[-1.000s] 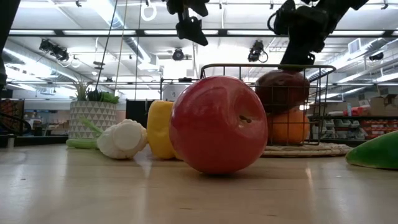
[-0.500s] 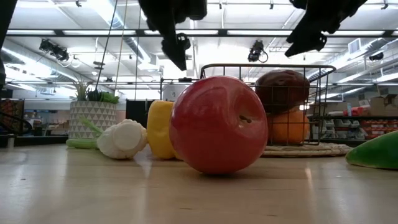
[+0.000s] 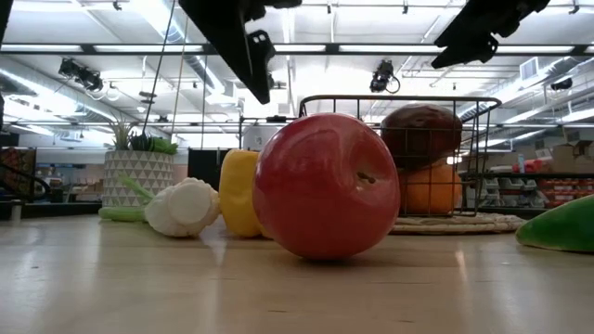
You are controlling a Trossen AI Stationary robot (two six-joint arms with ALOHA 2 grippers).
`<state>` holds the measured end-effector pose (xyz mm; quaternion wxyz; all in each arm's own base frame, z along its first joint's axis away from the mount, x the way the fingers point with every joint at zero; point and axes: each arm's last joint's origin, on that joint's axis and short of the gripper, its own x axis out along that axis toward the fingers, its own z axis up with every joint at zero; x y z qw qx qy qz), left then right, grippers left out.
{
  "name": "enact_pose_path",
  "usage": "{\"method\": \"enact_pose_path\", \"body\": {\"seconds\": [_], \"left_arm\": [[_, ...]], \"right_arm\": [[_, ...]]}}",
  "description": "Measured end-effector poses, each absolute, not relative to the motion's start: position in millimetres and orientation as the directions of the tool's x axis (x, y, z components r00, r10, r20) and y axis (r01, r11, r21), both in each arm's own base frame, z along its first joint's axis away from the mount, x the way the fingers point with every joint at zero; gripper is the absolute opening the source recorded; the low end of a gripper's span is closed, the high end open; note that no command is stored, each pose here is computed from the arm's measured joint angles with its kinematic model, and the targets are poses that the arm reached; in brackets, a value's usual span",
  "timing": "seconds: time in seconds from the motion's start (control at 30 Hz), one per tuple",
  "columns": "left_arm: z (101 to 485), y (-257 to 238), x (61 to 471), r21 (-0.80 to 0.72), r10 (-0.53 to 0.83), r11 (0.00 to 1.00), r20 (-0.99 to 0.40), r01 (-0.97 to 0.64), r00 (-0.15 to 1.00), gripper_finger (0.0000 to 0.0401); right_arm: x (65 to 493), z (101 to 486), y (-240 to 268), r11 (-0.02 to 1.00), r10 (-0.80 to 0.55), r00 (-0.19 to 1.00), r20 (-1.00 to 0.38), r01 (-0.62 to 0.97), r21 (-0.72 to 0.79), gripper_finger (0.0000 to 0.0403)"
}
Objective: Build produce basket
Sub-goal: Put the bell pepper into the wire basket
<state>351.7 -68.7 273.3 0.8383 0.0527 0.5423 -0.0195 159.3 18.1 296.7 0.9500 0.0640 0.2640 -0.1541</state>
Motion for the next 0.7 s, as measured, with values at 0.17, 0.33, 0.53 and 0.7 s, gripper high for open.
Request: {"method": "enact_pose_path", "body": {"seconds": [0.17, 0.33, 0.53, 0.7], "left_arm": [[256, -88, 345, 0.102, 0.076, 0.994, -0.91, 0.043, 0.408, 0.04], [240, -104, 344, 0.069, 0.049, 0.997, -0.882, 0.025, 0.469, 0.04], [236, -106, 346, 0.02, 0.036, 0.999, -0.864, -0.036, 0.503, 0.04], [238, -108, 350, -0.066, 0.023, 0.987, -0.841, -0.145, 0.541, 0.04]], "right_arm": [[159, 297, 21, 0.941, -0.28, 0.812, -0.511, 0.337, 0.02, 0.0291], [160, 299, 22, 0.94, -0.286, 0.824, -0.489, 0.339, 0.023, 0.0291], [161, 300, 23, 0.941, -0.285, 0.832, -0.476, 0.336, 0.025, 0.0291], [161, 301, 22, 0.934, -0.311, 0.829, -0.465, 0.357, 0.012, 0.0291]]}}
